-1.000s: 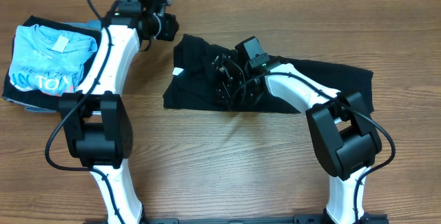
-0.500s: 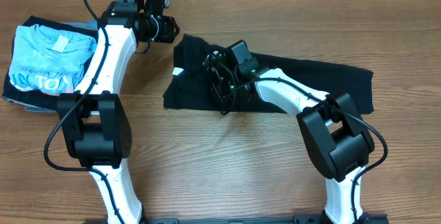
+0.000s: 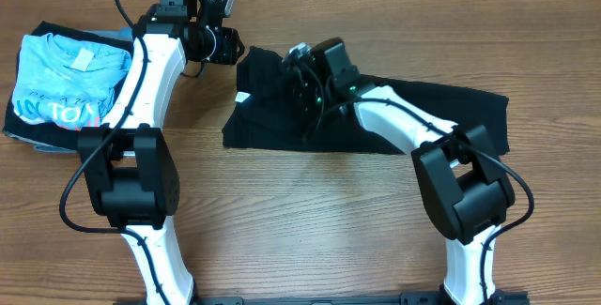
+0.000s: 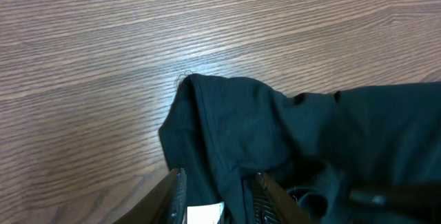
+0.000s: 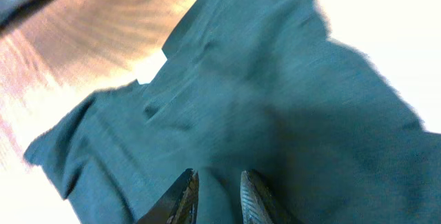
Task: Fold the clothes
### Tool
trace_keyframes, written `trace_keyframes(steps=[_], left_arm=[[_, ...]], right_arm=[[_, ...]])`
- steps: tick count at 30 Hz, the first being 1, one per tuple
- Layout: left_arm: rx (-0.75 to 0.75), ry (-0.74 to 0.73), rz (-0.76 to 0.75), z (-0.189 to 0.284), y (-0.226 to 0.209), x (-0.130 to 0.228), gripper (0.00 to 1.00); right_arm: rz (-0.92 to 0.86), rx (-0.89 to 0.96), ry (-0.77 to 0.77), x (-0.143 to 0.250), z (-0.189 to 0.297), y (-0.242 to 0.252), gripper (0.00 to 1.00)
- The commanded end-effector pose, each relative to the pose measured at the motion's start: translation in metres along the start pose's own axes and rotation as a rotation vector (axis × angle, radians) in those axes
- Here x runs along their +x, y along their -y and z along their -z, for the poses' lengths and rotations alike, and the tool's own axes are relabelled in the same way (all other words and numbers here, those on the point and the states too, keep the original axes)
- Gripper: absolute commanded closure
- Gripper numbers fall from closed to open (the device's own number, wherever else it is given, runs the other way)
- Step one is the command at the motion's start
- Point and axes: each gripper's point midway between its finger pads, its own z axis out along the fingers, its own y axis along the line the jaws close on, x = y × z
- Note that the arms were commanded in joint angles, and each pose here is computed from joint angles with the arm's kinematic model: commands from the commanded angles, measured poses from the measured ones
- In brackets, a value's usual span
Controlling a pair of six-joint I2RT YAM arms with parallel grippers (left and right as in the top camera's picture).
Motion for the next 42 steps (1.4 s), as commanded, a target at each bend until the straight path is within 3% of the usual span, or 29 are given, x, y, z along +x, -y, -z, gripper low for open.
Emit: trace_keyframes(steps=[1, 6, 12, 19, 33, 42], left_arm=[[0.008, 0.01, 0.0, 0.005, 0.004, -0.005, 0.64], [-0.02, -0.001, 0.0, 0.005, -0.001, -0.003, 0.59], [-0.045, -0.02, 0.006, 0.005, -0.005, 0.002, 0.55], [-0.045, -0.025, 0.008, 0.005, -0.005, 0.003, 0.55], [-0.044, -0.026, 0.008, 0.005, -0.005, 0.004, 0.55], [-0.044, -0.03, 0.01, 0.005, -0.005, 0.005, 0.55]], right_arm=[[-0.044, -0.011, 0.003, -0.007, 0.003, 0.002, 0.71], [-0.073, -0.206, -0.068, 0.009, 0.007, -0.031, 0.72], [-0.038, -0.207, -0.145, 0.03, 0.01, -0.031, 0.73], [0.01, -0.062, -0.204, 0.054, 0.004, -0.005, 0.73], [-0.085, -0.151, -0.288, 0.079, 0.003, -0.026, 0.76], [-0.039, -0.036, -0.229, 0.07, -0.014, -0.003, 0.76]])
